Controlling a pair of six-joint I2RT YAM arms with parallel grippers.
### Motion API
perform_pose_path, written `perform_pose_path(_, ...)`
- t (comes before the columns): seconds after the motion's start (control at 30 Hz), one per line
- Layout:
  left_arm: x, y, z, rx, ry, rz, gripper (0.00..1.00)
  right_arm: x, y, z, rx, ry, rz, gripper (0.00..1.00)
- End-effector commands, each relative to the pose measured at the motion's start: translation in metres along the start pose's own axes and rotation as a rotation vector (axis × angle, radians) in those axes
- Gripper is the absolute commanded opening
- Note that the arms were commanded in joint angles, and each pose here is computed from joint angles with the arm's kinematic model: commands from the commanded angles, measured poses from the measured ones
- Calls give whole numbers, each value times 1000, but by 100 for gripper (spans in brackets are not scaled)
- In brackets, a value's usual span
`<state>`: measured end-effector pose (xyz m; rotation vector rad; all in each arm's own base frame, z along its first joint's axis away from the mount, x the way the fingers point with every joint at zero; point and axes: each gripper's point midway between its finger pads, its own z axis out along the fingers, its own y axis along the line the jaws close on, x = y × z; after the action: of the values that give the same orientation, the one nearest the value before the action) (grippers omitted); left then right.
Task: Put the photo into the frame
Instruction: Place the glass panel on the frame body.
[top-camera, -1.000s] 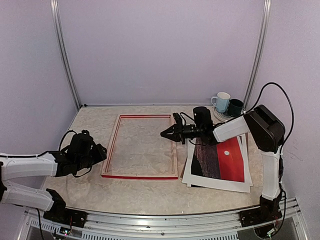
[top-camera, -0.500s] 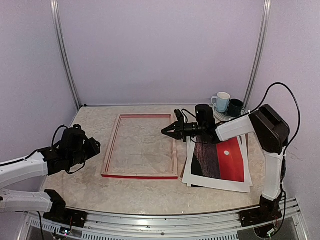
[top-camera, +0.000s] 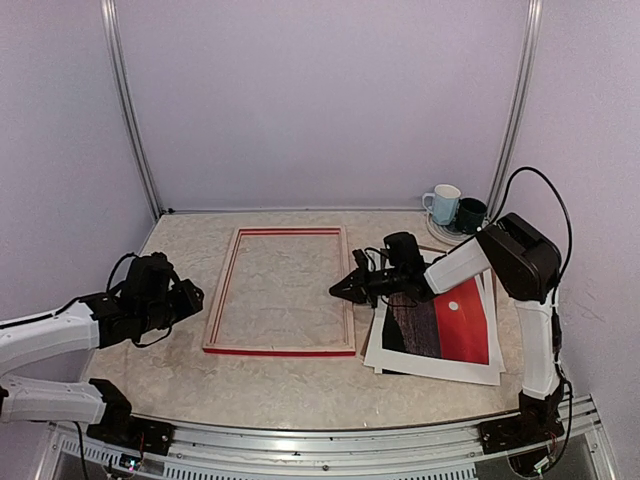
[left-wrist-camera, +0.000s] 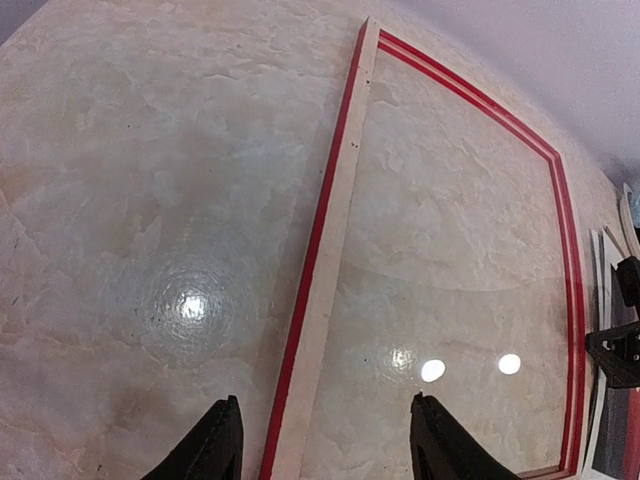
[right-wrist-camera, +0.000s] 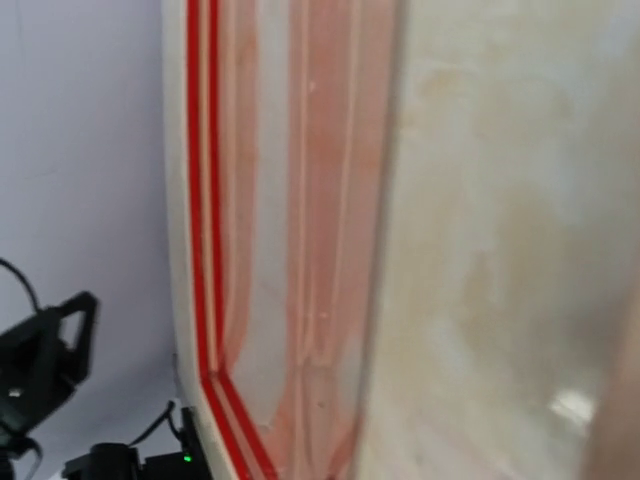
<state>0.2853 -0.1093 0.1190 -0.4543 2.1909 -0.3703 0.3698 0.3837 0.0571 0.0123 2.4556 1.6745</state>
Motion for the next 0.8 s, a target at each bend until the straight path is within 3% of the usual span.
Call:
perform_pose_path(0.0, 9, -9, 10, 45, 45, -10, 57, -16, 21, -2, -72, -46, -29, 0)
perform_pose_path(0.3, 14, -8, 14, 50, 57, -30, 57, -32, 96, -16, -280, -47, -65, 0)
perform_pose_path(0.47, 11, -8, 11, 59, 42, -42, 57, -43, 171, -49, -463, -119, -281, 0)
perform_pose_path(0.53, 9, -7, 9, 58, 29, -47, 57, -47, 152, -45, -401, -135, -272, 0)
perform_pose_path(0.67, 6, -4, 8, 40, 13, -53, 57, -40, 62, -22, -245, -98, -74, 0)
perform_pose_path(0.77, 5, -2, 10, 27, 11, -63, 57, -31, 21, -15, -187, -95, 20, 0)
